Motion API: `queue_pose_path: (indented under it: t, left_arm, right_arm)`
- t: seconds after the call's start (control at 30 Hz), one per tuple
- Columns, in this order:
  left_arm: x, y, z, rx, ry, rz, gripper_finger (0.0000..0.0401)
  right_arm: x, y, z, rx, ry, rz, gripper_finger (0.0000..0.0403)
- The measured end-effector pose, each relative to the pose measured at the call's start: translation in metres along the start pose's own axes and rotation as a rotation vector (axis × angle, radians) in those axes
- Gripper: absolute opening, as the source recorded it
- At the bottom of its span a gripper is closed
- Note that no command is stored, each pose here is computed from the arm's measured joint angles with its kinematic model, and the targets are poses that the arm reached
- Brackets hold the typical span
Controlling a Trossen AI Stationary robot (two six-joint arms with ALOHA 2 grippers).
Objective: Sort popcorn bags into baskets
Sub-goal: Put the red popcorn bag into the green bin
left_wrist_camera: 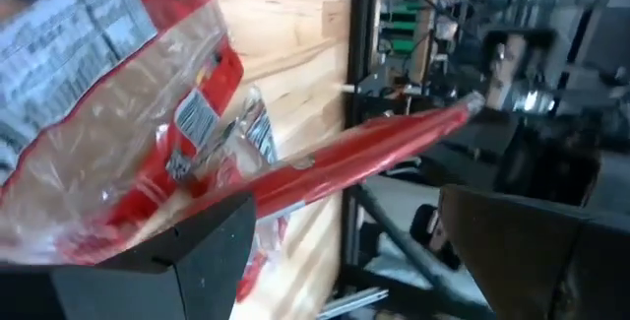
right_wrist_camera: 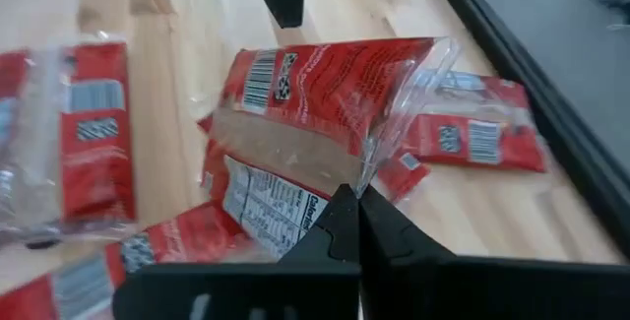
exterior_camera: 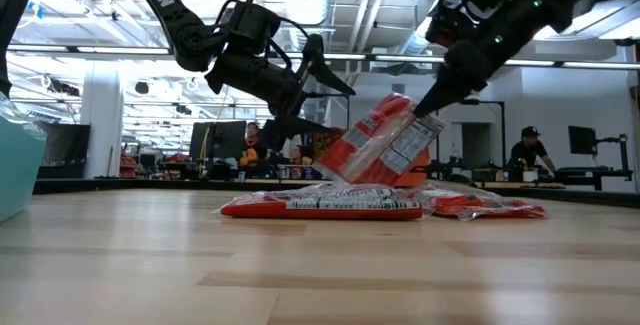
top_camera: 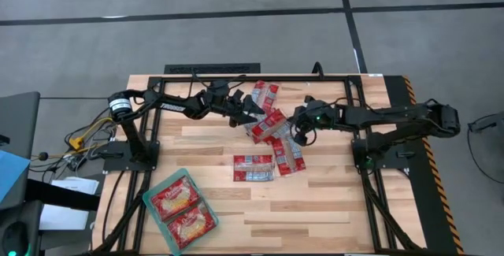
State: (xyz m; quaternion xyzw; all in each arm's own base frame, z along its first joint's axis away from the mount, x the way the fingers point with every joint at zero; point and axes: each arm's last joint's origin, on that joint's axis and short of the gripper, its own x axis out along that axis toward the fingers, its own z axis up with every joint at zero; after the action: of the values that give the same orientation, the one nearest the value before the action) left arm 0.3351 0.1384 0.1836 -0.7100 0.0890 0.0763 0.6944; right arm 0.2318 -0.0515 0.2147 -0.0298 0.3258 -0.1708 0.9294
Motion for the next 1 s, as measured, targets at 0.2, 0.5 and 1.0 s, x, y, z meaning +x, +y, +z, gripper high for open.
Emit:
queue_pose_path:
  t: [0.2,0.5,1.0]
  left_arm:
    - [0.0,0.0,0.0,-0.195,0.014,-0.003,0.0307]
    - [0.003,0.0,-0.004,-0.461,-0.075,-0.006,0.0307]
    - [0.016,-0.002,-0.04,-0.785,-0.093,-0.015,0.0307]
  right_arm:
    - [-0.001,0.006,0.004,-0.089,0.055,-0.097,0.0007]
    - [-0.005,0.01,0.006,-0.128,0.041,-0.149,0.0006]
    - [-0.006,0.015,0.008,-0.19,0.027,-0.186,0.0013]
